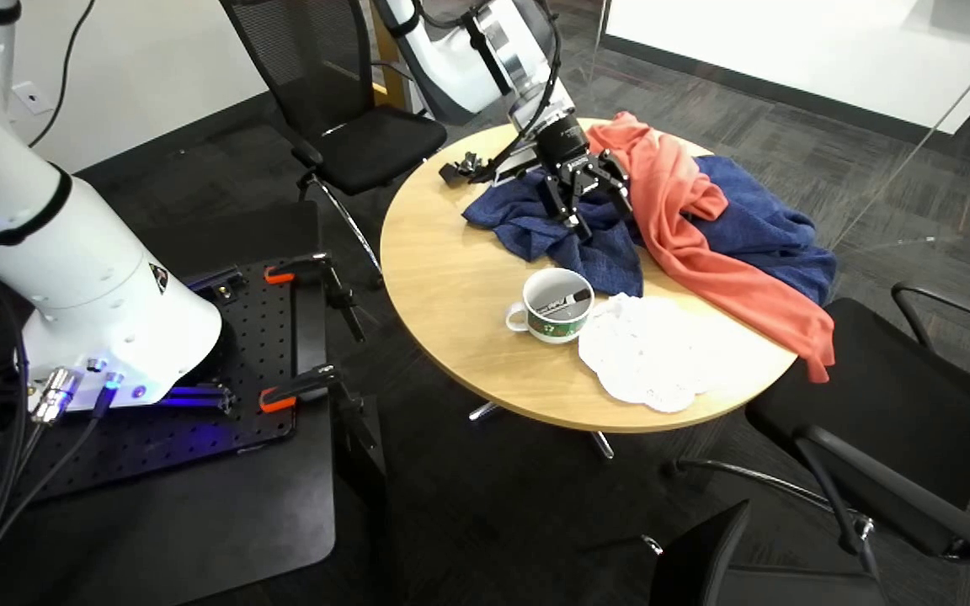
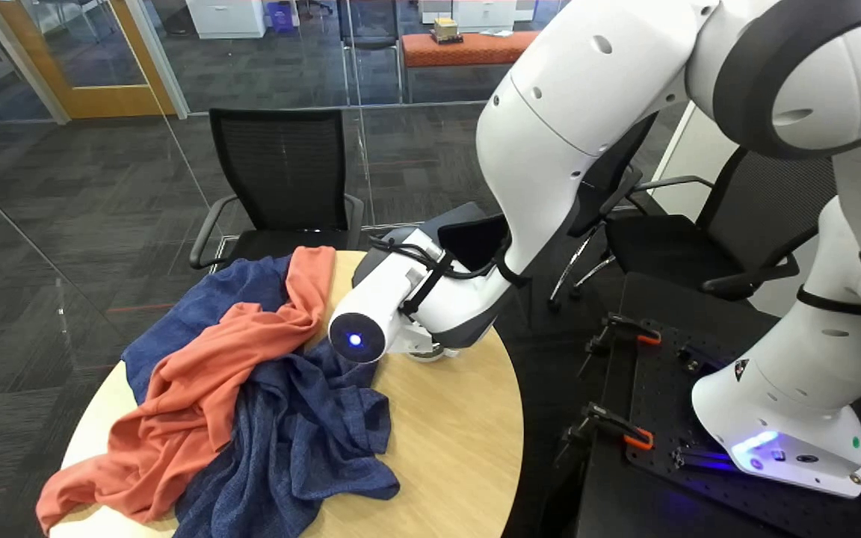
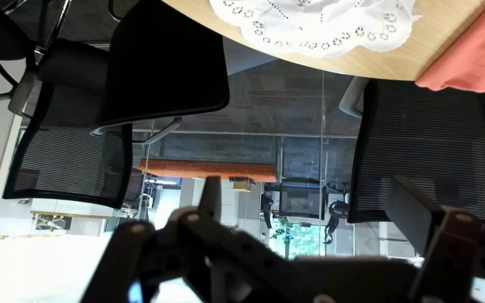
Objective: Get the marker from the table and place it in the mug
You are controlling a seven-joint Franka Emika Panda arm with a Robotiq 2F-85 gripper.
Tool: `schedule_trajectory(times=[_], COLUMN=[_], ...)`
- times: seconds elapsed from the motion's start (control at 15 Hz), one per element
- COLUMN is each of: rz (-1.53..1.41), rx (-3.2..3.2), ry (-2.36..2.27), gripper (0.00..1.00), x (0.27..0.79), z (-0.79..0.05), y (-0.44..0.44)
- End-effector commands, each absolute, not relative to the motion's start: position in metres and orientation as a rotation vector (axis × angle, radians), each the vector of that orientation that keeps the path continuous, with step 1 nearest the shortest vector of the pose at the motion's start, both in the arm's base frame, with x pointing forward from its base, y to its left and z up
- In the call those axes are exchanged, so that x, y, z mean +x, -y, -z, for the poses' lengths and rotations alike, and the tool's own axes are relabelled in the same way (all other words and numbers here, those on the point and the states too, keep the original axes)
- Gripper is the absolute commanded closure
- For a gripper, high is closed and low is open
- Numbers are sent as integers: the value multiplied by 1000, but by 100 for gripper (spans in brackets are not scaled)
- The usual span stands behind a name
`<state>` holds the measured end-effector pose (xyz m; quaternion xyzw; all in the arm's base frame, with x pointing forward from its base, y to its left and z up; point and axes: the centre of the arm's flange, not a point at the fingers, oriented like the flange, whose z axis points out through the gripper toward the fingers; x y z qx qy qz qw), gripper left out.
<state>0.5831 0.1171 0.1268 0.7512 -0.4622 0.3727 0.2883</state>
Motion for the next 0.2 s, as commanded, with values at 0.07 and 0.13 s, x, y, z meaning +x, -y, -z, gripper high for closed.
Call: schedule_trajectory(times=[0.07,0.13], rz=[-990,-986], rx=[2007,2008], ry=[1230,1227], gripper=[0,0], x=[582,581], z=[-124,-121], y=[-117,-117])
